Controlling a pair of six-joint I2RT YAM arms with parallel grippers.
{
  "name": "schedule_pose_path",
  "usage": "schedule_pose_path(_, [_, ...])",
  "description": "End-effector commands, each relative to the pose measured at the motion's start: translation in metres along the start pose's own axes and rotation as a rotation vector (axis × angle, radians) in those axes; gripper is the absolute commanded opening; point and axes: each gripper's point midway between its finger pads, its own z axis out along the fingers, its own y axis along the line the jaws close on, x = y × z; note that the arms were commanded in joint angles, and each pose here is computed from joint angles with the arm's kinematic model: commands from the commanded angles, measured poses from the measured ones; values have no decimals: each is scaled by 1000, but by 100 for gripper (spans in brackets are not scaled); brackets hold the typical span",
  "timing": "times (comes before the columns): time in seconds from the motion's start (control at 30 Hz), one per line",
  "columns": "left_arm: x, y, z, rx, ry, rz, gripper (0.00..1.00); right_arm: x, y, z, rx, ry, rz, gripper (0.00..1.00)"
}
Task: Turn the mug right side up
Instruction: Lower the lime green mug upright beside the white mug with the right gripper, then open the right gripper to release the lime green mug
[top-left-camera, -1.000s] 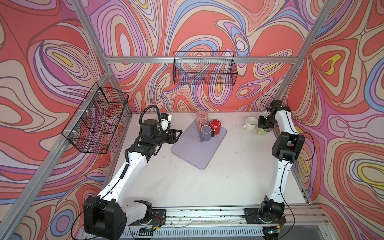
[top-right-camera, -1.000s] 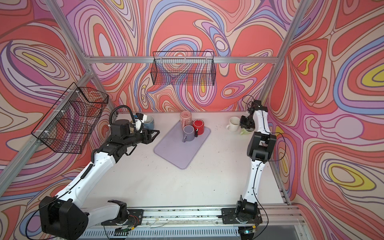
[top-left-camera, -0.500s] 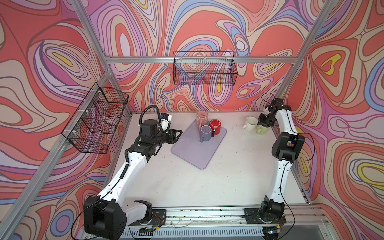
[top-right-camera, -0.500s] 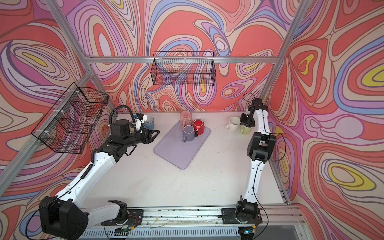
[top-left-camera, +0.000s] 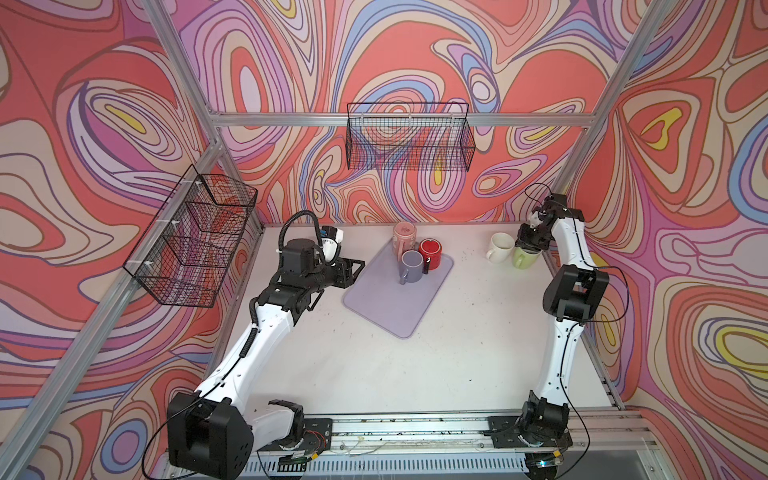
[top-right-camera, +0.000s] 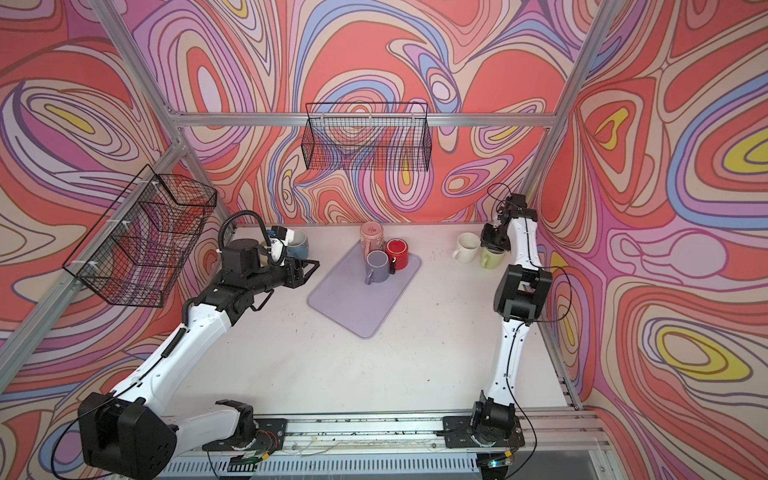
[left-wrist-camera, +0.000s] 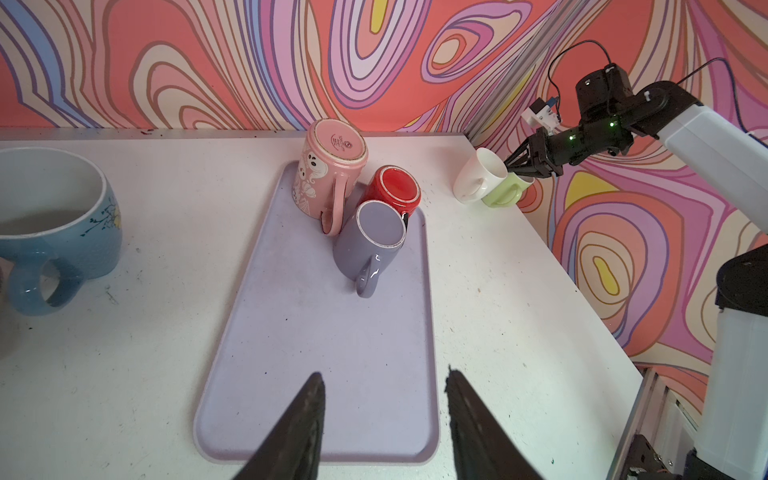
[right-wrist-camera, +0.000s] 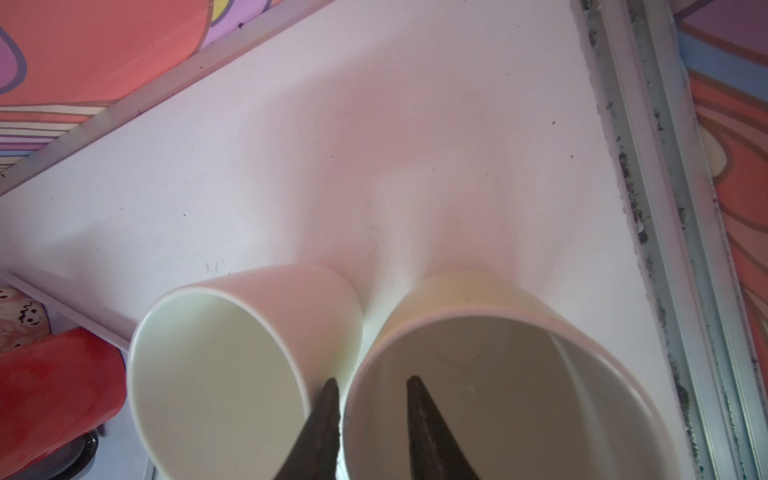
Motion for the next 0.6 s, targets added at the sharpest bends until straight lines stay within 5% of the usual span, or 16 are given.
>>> schedule_pose_path(0.0, [-2, 0, 0, 13, -13, 0, 50, -8, 3, -14, -12, -29, 8, 29])
schedule_pose_path(0.57, [-1, -1, 1, 29, -10, 0, 50, -14, 19, -71, -22, -125, -23, 29])
